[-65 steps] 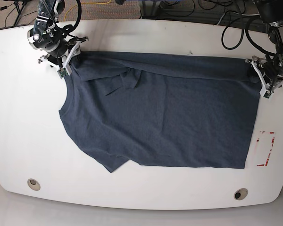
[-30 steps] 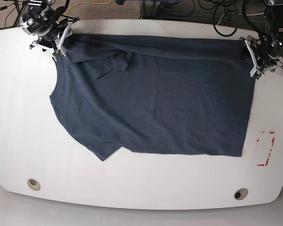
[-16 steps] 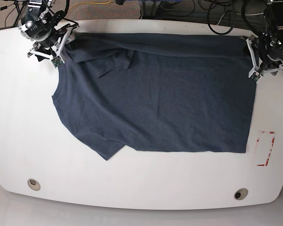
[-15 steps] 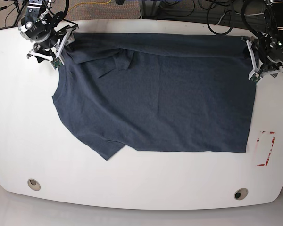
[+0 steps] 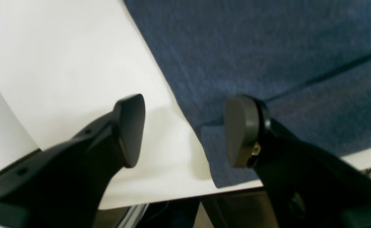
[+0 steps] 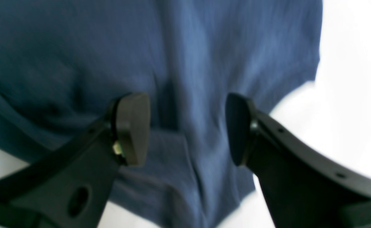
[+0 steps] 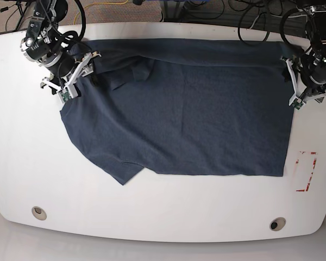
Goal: Layout the t-shirt on the table in an organized manner, then fold the t-shirt properly
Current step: 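Move the right gripper onto the shirt and pinch the bunched fabric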
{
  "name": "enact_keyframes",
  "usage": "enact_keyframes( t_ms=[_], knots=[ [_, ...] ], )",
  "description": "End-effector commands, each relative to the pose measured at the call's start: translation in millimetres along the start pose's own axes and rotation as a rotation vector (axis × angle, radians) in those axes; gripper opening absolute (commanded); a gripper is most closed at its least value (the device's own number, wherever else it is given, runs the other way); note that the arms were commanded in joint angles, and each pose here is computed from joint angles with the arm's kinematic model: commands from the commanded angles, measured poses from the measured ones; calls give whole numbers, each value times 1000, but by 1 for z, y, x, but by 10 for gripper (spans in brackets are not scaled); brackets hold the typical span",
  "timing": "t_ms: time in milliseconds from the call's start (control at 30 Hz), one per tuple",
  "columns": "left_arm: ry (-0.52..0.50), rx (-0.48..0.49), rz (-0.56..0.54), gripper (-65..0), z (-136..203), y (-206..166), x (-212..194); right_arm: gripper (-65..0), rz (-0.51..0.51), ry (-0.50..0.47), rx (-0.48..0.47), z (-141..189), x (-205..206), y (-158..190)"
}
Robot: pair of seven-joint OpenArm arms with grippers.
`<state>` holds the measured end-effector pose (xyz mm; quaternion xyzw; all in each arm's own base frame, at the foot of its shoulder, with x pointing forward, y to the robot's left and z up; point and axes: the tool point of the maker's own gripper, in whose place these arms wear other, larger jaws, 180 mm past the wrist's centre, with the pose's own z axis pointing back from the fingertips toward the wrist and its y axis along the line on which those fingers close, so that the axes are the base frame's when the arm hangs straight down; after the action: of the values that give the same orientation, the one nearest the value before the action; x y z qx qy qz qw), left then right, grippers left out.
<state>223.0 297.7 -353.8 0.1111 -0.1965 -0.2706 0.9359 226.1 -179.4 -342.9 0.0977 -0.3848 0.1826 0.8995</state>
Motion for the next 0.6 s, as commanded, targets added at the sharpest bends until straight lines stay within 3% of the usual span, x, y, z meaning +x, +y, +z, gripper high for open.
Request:
enact_keyframes(
  t_ms=[0, 333, 567],
  knots=[
    [-16, 35, -14, -283, 7, 11, 6, -292, 0, -47, 36, -1, 12, 10],
    [-22, 35, -9, -283, 6, 12, 8, -293, -18, 4, 166, -28, -3, 45],
    [-24, 31, -8, -283, 5, 11, 8, -293, -27, 8, 196, -43, 0, 47]
  ],
)
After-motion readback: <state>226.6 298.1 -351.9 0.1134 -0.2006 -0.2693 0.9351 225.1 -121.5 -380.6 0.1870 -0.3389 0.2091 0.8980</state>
